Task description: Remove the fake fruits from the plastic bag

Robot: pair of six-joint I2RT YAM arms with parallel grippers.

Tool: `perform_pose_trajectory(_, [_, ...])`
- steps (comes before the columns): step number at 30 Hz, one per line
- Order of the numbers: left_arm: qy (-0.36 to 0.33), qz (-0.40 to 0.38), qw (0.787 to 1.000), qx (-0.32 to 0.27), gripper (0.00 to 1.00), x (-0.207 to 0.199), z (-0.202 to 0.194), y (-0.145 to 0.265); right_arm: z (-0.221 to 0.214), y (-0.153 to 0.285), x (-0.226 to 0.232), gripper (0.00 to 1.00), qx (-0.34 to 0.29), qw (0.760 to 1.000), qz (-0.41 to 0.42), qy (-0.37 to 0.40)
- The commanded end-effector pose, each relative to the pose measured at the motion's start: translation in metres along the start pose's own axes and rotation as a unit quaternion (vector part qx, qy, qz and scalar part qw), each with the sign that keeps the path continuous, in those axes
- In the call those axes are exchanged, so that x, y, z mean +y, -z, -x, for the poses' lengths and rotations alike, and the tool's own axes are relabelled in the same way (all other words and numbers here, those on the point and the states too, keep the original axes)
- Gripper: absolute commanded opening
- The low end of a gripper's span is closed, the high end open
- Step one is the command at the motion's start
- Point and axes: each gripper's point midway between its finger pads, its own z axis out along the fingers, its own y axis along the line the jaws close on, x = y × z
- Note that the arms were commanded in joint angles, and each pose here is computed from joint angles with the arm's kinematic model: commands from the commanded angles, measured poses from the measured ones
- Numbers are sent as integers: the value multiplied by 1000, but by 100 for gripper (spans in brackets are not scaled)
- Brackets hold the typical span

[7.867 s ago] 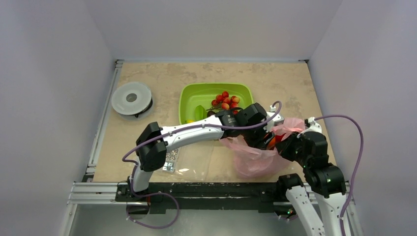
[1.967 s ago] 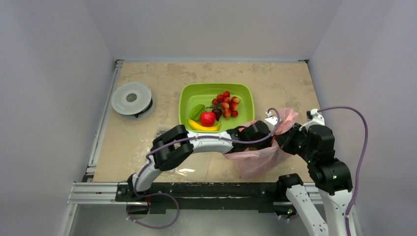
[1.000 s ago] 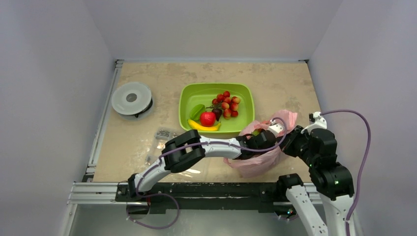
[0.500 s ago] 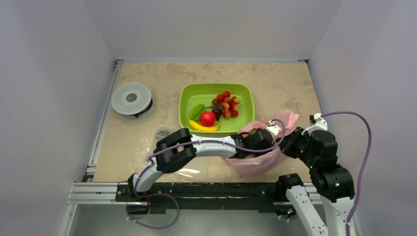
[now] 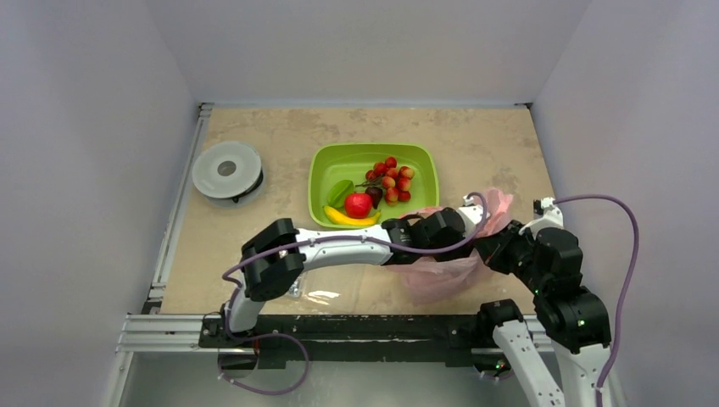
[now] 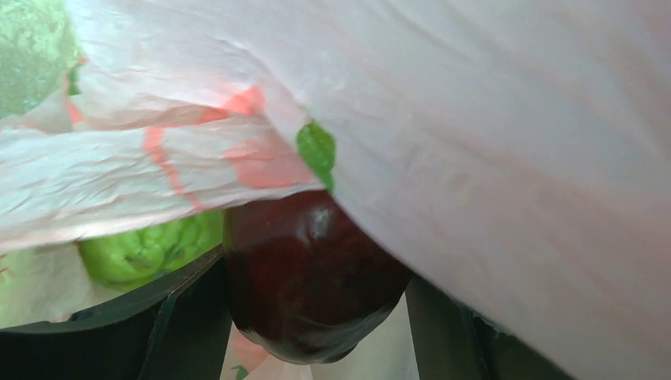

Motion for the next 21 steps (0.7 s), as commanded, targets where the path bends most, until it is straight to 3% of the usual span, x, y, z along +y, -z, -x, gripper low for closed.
perform_pose_trajectory(1, [-7,-17,999,-42,0,-2,40,41,3,-1,-5,0,-11,1000,-11,2])
perform_pose_trajectory(7, [-8,-42,998,-42,0,-6,46,62,6,1,-7,0,-23,1000,-16,2])
perform_pose_trajectory(16, [-24,-46,999,-17,0,-3,27,56,24,15,-12,0,-77,997,-30,-4])
perform_pose_trajectory(21, [-16,-50,997,-50,0,-6,55,80,14,15,-19,0,-68,997,-38,-5])
